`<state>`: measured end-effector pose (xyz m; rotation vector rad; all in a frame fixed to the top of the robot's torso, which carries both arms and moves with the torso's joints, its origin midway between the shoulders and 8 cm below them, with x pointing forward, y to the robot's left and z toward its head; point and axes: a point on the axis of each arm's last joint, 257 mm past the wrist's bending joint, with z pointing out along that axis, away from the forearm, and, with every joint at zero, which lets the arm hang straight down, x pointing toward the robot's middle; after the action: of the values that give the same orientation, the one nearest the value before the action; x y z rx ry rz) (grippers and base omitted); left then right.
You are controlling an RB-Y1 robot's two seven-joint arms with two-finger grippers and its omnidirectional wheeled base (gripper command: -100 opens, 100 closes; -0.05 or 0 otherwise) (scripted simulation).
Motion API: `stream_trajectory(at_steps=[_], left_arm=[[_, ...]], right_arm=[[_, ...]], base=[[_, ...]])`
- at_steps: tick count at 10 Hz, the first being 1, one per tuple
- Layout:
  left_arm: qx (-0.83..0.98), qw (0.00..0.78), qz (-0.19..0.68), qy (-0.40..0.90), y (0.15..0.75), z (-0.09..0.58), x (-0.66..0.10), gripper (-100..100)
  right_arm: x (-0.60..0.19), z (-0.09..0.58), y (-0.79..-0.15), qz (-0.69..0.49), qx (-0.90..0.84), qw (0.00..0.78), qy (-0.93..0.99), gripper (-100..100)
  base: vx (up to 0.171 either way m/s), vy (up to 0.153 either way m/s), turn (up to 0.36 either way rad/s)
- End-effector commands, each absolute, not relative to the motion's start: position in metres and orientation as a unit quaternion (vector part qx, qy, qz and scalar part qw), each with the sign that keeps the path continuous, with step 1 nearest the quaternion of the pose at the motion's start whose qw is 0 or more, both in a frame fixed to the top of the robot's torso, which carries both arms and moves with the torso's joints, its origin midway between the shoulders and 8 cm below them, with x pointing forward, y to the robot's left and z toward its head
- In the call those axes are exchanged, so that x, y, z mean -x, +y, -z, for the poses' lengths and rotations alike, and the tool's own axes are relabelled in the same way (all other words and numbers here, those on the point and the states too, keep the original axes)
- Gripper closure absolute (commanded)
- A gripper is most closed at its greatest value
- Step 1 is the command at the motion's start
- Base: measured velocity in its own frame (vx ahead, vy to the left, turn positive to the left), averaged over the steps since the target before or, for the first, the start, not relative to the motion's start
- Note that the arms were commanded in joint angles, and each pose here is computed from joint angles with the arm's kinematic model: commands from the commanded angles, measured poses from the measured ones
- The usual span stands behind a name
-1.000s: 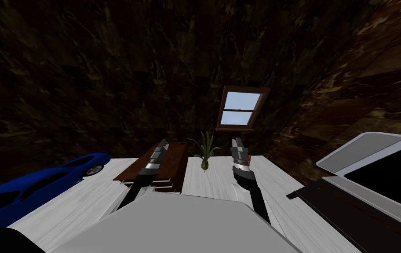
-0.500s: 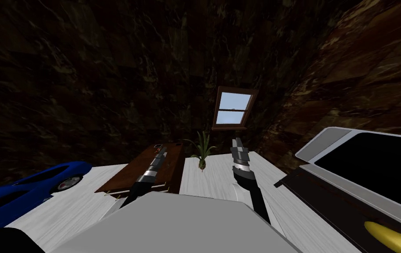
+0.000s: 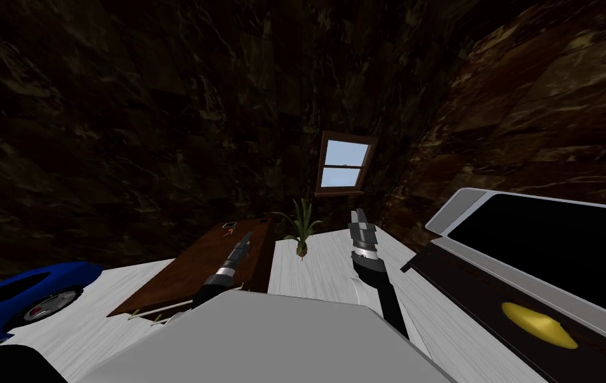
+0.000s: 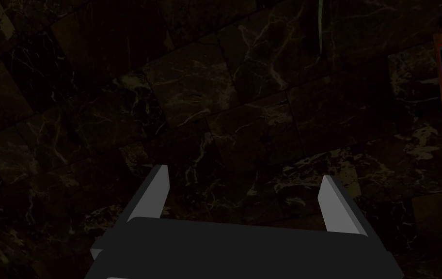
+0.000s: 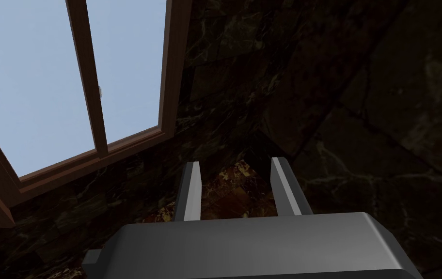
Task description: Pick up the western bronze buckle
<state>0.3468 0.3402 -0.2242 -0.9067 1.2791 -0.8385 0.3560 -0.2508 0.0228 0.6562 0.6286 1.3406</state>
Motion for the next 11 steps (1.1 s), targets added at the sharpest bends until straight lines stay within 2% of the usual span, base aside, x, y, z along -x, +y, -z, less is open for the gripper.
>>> stream_trajectory(at_steps=[1,3,11], left_arm=[[0.409,0.615,0.334,0.586,0.350,0.258,-0.335,-100],[0.413,0.611,0.331,0.589,0.351,0.265,-0.333,-100],[0.452,0.545,0.237,0.665,0.377,0.373,-0.272,-100]], right_arm=[[-0.356,-0.023,-0.251,-0.599,-0.293,0.690,0.281,0],[-0.356,-0.023,-0.251,-0.599,-0.293,0.690,0.281,0],[-0.356,-0.023,-0.251,-0.599,-0.293,0.690,0.281,0]], base=[[0.039,-0.013,-0.264],[0.018,-0.005,-0.019],[0.036,-0.004,-0.119]])
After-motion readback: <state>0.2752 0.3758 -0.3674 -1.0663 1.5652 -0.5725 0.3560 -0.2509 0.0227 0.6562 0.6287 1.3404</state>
